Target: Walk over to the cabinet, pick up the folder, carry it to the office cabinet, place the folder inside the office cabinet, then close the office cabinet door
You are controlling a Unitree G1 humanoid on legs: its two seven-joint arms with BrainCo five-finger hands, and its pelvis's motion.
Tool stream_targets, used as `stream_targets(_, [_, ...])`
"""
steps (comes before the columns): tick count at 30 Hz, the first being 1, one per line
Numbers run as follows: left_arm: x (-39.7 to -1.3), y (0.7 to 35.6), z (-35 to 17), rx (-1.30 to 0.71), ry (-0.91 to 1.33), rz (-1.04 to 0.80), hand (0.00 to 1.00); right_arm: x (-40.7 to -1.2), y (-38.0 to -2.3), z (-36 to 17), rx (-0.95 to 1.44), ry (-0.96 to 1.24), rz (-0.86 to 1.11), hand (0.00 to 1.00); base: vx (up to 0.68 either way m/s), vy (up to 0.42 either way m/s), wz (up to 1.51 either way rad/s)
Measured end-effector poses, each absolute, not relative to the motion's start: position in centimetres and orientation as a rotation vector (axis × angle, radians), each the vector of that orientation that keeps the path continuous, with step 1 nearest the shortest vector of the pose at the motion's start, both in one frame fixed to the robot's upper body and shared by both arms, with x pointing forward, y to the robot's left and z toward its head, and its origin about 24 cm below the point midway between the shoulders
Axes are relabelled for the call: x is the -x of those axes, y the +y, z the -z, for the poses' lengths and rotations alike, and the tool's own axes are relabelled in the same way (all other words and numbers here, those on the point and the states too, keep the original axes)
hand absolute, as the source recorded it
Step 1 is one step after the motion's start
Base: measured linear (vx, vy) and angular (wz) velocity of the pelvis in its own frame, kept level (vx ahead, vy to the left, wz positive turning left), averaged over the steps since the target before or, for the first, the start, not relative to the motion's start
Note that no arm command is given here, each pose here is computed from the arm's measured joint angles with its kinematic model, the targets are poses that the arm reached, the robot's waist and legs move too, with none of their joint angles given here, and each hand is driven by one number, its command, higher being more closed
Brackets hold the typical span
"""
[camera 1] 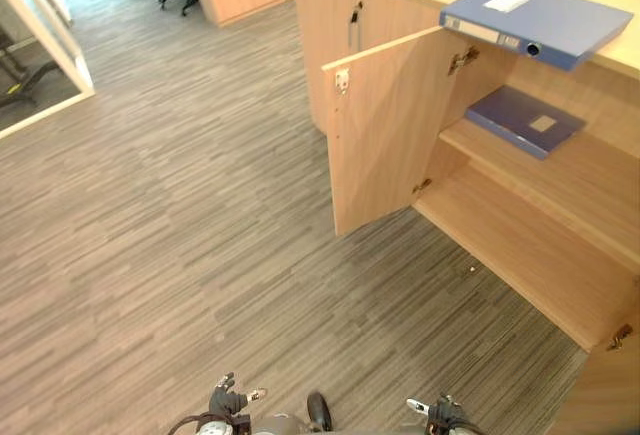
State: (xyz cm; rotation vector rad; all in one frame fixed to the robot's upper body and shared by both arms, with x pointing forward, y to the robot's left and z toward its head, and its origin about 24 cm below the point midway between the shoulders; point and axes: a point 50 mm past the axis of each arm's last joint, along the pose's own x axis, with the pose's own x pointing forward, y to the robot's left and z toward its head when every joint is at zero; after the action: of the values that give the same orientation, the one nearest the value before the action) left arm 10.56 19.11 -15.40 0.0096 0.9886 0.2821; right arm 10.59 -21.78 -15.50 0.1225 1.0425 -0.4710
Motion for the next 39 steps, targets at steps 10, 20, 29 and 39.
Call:
stream_targets(10, [-10.7, 18.8, 15.5, 0.071, 0.993, -0.357, 0.00, -10.9, -20.8, 15.6, -0.239, 1.018, 0.536, 0.00, 0.13, -0.059, -0.41])
stream_targets(20, [-11.7, 18.2, 15.0, 0.092, 0.946, -0.343, 0.00, -9.0, -20.0, 16.1, -0.283, 1.054, 0.585, 0.00, 0.10, -0.130, -0.24])
stream_targets(29, [-11.0, 19.9, 14.3, 0.089, 0.905, -0.399, 0.00, -9.9, -20.7, 15.7, -0.237, 1.035, 0.564, 0.00, 0.24, 0.012, -1.17])
stream_targets(39, [-11.9, 20.0, 14.0, 0.117, 0.865, -0.429, 0.00, -11.7, -18.7, 15.4, -0.213, 0.997, 0.451, 0.00, 0.22, 0.259, -0.66])
